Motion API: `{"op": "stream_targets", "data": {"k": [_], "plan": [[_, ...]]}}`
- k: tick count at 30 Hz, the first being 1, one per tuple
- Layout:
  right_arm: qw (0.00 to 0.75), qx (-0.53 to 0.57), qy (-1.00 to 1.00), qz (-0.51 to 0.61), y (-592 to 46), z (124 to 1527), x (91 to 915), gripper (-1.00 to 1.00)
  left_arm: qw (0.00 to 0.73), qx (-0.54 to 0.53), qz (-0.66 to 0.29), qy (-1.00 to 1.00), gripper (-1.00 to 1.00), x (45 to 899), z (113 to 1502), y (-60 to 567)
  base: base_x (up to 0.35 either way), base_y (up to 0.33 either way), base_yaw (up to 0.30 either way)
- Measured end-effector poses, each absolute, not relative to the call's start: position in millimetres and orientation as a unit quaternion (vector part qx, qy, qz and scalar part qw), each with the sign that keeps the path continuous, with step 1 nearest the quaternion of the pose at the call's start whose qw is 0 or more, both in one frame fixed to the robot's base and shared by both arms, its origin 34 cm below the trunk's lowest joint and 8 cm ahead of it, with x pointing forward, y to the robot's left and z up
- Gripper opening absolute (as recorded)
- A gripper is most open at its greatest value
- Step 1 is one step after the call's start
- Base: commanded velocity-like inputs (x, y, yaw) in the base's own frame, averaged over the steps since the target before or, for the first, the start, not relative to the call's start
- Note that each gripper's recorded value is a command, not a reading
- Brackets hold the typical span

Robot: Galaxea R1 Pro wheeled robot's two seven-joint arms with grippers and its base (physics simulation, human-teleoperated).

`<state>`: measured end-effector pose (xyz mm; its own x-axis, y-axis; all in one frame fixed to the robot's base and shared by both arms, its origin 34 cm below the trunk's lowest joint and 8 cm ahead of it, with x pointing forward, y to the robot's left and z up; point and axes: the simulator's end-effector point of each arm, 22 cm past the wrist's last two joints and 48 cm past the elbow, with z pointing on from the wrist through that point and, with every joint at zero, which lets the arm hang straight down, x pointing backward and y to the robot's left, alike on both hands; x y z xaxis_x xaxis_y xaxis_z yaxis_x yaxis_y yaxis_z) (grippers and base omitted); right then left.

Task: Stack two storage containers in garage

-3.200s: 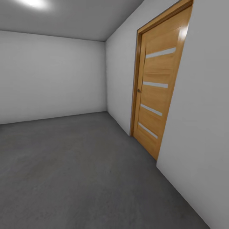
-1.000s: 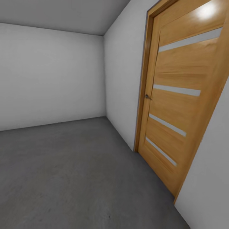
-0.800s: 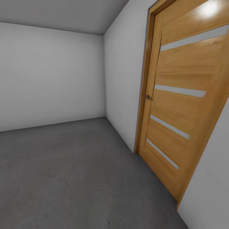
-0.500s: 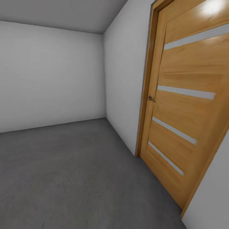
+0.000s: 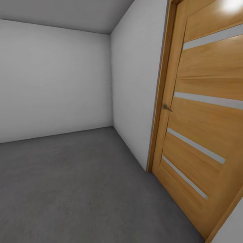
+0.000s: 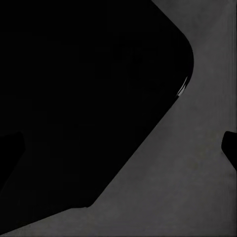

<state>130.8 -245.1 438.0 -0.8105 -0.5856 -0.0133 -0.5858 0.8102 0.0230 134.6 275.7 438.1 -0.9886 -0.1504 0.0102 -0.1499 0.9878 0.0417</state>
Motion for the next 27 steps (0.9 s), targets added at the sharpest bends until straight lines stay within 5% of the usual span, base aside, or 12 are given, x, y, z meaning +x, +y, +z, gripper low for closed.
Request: {"op": "stream_targets", "data": {"k": [27], "plan": [[0.003, -0.308, 0.951, 0.013, -244.8, 438.0, 130.8, 1.0, 0.007, 0.075, -0.02, -0.997, 1.0, 134.4, 438.1, 275.7, 0.318, 0.075, 0.0]]}}
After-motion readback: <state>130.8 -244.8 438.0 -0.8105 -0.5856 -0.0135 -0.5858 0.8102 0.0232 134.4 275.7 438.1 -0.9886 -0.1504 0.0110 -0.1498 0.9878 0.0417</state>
